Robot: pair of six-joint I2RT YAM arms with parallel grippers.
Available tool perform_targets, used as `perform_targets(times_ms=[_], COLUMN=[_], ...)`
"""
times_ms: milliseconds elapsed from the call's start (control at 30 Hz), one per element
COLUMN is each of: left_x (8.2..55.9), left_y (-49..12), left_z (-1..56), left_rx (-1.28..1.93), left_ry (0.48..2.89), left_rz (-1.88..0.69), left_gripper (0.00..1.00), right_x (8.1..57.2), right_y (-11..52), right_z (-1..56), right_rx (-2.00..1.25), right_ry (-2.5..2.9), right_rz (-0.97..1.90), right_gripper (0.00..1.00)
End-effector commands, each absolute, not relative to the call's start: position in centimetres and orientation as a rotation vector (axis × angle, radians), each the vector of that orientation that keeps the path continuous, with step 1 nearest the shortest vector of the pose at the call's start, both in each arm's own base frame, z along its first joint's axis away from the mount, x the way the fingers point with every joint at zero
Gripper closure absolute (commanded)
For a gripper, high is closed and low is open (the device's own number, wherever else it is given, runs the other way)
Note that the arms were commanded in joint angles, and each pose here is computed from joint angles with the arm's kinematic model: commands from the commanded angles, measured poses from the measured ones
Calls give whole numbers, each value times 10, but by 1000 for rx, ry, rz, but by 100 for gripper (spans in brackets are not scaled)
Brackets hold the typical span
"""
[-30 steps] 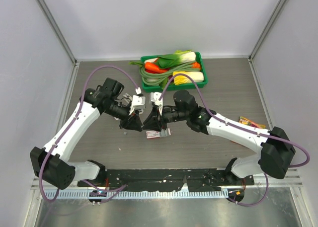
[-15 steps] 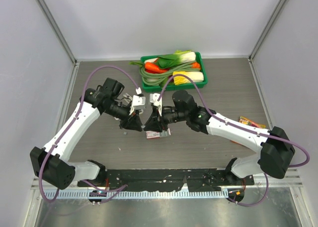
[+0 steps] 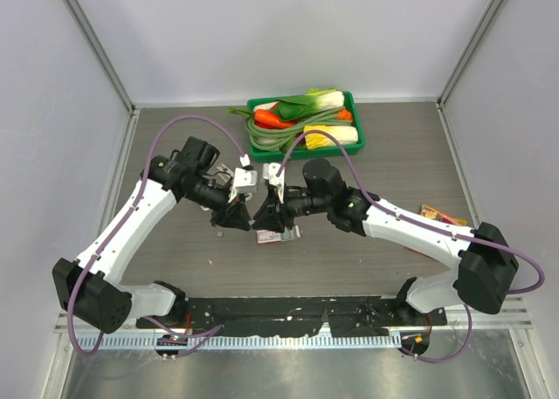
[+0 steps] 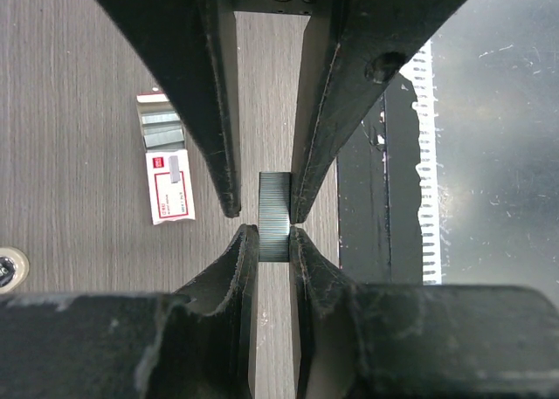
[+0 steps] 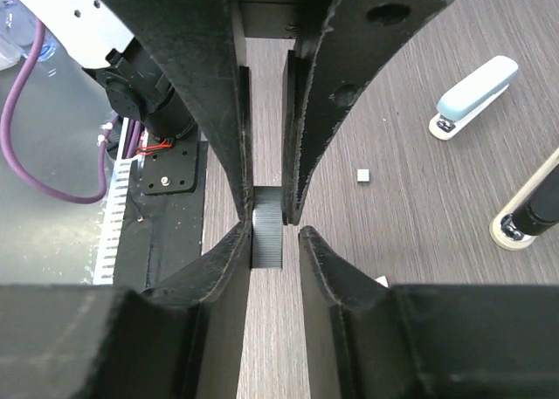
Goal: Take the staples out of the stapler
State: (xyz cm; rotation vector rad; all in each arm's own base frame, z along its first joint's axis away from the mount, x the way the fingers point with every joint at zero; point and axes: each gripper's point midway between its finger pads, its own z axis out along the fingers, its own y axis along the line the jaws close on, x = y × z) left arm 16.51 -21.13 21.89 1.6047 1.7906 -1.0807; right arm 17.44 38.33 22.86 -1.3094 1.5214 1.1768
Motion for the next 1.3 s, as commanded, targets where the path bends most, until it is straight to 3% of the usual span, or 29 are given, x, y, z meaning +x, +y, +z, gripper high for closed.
perform_targets(times_ms=[0, 167, 467, 533, 567, 633, 667, 767, 967, 1267], left_x=[163, 164, 164, 166, 168, 178, 182, 203, 234, 280], left_y=[-218, -219, -219, -220, -220, -220, -220, -218, -215, -213], left_z=[234, 234, 232, 232, 232, 232, 231, 227, 210, 158], left_rx=[1603, 1604, 1608, 1594, 1582, 1551, 1511, 1458, 1394, 1189], left_ry=[1726, 1726, 1732, 1747, 1758, 1778, 1823, 1864, 1913, 2248], left_rz=[-1085, -1089, -1083, -1076, -1070, -1022, -1014, -892, -761, -640], left_gripper=[90, 90, 89, 75, 63, 55, 45, 31, 19, 20], right_x=[185, 186, 181, 180, 180, 181, 185, 198, 208, 231], right_y=[388, 389, 387, 385, 383, 380, 377, 363, 326, 273], right_z=[258, 260, 257, 256, 255, 251, 246, 230, 176, 108], right_rx=[-1255, -1251, -1278, -1283, -1280, -1277, -1263, -1204, -1072, -640], right_ry=[1414, 1412, 1420, 1424, 1431, 1454, 1482, 1573, 1828, 2120], right_rz=[1109, 1098, 1106, 1106, 1098, 1079, 1047, 946, 775, 512], right_gripper=[64, 65, 87, 92, 95, 96, 96, 98, 99, 99])
